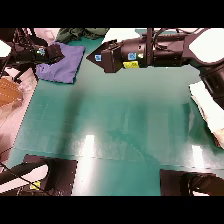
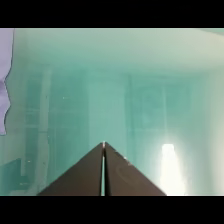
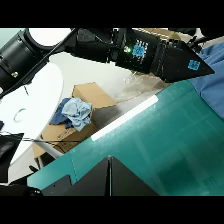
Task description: Fold the shirts.
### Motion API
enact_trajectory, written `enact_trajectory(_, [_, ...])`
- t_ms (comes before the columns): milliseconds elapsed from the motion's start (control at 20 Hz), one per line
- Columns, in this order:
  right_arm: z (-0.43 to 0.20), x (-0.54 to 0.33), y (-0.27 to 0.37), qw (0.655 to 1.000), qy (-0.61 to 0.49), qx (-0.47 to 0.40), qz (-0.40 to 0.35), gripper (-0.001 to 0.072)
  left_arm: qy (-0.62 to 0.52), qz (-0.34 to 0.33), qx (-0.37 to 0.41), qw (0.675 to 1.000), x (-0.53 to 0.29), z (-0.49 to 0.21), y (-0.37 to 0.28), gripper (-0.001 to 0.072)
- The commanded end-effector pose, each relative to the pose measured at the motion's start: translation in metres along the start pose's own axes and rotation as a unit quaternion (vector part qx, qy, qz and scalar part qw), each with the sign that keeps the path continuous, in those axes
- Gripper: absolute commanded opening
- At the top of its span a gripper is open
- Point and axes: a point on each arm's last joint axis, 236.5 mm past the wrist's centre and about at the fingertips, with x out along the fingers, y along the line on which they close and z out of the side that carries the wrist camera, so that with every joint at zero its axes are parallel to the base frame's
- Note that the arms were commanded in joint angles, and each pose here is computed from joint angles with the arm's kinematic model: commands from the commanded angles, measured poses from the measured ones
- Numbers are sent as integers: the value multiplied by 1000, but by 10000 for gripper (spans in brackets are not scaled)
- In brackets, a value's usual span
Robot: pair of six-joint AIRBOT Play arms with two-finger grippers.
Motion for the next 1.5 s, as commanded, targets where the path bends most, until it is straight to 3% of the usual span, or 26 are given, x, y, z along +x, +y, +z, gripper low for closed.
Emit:
enact_trajectory(0, [0, 0, 0, 1000, 0, 0, 0, 11, -6, 1, 0, 1000, 0, 3, 0, 27])
enact_trajectory(1450, [14, 1, 0, 1000, -30, 1, -3, 10, -37, 5, 0, 999, -1, 17, 2, 27])
